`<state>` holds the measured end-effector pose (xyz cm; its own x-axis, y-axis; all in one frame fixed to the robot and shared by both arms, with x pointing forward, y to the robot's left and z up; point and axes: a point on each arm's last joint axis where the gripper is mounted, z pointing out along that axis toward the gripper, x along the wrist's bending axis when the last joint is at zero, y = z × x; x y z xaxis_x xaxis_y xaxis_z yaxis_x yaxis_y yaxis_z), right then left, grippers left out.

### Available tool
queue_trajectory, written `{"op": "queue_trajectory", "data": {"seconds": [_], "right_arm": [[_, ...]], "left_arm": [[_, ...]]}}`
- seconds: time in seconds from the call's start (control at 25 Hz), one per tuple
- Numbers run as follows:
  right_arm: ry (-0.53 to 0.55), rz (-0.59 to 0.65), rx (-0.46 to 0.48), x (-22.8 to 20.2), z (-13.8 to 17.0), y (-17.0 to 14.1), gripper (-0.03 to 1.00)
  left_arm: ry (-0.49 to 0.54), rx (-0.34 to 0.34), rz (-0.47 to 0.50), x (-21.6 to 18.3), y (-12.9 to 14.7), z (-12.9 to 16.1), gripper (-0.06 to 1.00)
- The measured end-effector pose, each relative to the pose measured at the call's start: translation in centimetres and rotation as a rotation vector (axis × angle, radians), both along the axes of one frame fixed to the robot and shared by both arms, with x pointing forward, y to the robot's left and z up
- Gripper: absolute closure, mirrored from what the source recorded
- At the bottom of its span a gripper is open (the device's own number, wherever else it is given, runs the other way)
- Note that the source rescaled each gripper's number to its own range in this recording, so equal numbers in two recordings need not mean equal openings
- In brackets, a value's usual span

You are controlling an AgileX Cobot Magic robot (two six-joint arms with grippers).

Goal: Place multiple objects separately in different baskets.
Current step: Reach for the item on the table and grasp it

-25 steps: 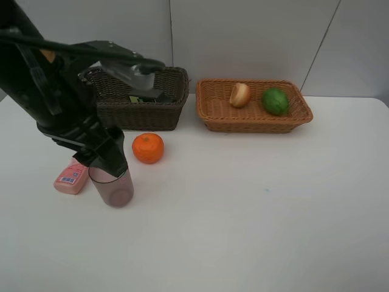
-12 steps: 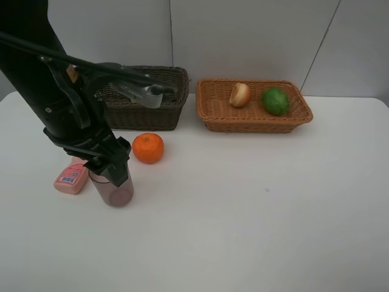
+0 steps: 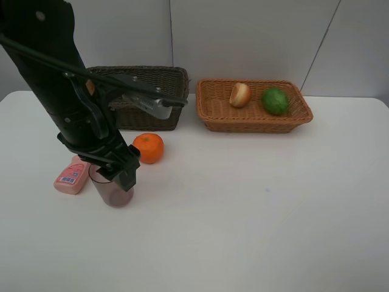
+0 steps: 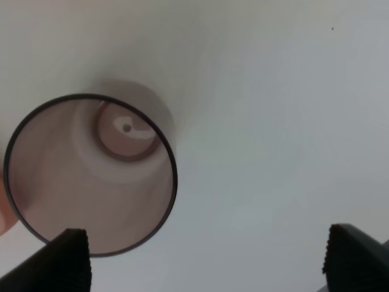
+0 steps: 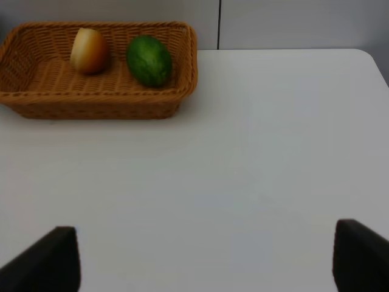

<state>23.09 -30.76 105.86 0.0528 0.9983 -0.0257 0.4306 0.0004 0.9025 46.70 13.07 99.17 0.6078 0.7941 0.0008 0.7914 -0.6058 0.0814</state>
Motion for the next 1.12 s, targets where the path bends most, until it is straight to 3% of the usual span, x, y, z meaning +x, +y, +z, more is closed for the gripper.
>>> {"op": "queue_trajectory", "data": {"seconds": [0.4,0.64,1.12], "right_arm": [[0.000,0.000,0.000,0.0,0.0,0.0,0.13],[0.000,0.000,0.000,0.0,0.0,0.0,0.13],[0.000,0.000,0.000,0.0,0.0,0.0,0.13]], "left_arm": [[0.034,0.032,-0.010,0.5,-0.6,-1.9,-0.05],[0.012,0.015,-0.014,0.6,-0.8,-1.9,-0.05],[0.047,0.068,-0.029,1.0,-0.9,-4.6,-0.05]]}}
